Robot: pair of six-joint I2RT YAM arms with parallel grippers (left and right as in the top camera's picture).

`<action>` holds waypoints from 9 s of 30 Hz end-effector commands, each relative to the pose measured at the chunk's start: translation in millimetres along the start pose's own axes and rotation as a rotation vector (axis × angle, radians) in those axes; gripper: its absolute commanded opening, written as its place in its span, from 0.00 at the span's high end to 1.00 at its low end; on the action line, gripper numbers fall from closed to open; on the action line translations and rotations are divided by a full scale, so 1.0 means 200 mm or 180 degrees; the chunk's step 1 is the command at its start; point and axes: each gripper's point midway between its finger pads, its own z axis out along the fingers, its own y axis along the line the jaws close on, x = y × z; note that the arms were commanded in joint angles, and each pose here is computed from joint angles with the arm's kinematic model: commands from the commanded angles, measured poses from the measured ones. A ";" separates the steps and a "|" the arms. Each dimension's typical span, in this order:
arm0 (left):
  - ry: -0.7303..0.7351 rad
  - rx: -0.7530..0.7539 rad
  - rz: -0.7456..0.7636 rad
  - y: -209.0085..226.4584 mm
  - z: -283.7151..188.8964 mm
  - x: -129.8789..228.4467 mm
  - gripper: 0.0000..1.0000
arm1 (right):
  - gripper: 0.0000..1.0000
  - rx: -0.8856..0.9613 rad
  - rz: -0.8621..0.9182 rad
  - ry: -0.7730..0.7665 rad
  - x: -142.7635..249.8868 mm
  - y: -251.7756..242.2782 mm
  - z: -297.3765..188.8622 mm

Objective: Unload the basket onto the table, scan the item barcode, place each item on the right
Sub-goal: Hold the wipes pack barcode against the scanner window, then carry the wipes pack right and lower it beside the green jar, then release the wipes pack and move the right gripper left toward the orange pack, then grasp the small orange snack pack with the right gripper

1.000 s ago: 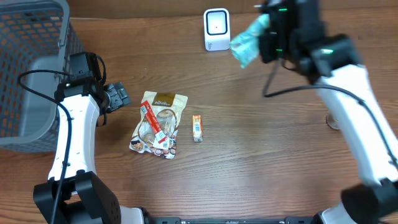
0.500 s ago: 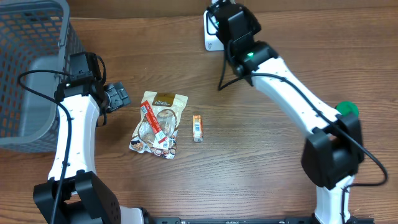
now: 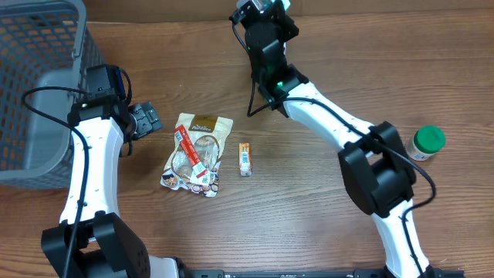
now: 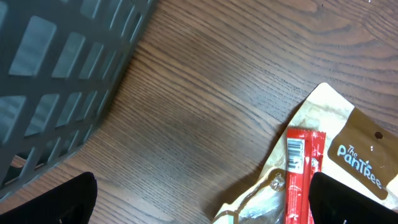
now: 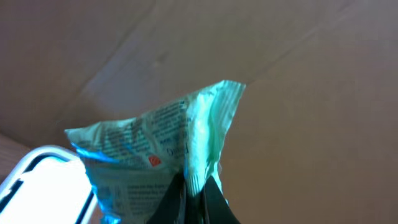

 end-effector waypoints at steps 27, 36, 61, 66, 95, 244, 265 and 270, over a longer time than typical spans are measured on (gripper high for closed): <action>-0.0050 -0.0029 0.0036 0.01 -0.02 -0.01 0.00 | 0.96 -0.0127 -0.1198 -0.0714 0.09 0.23 0.22; -0.0050 -0.0029 0.0036 0.01 -0.02 -0.01 0.00 | 0.96 -0.0219 -0.1281 -0.0879 0.05 0.26 0.20; -0.0050 -0.0029 0.0036 0.01 -0.02 -0.01 0.00 | 0.97 -0.0483 -0.1331 -0.0367 0.23 0.37 0.20; -0.0050 -0.0029 0.0036 0.01 -0.02 -0.01 0.00 | 0.97 -0.0700 -0.1516 -0.0254 0.29 0.46 0.17; -0.0050 -0.0029 0.0036 0.01 -0.02 -0.01 0.00 | 0.97 -0.0186 -0.0721 -0.0063 0.16 0.24 0.12; -0.0050 -0.0029 0.0036 0.01 -0.02 -0.01 0.00 | 0.46 -0.2665 0.2199 0.2403 0.50 0.75 -1.39; -0.0050 -0.0029 0.0036 0.01 -0.02 -0.01 0.00 | 0.66 -0.2698 0.1930 0.2733 0.69 0.90 -1.43; -0.0050 -0.0029 0.0036 0.01 -0.02 -0.01 0.00 | 0.73 -0.2187 0.1774 0.2573 0.73 0.78 -1.33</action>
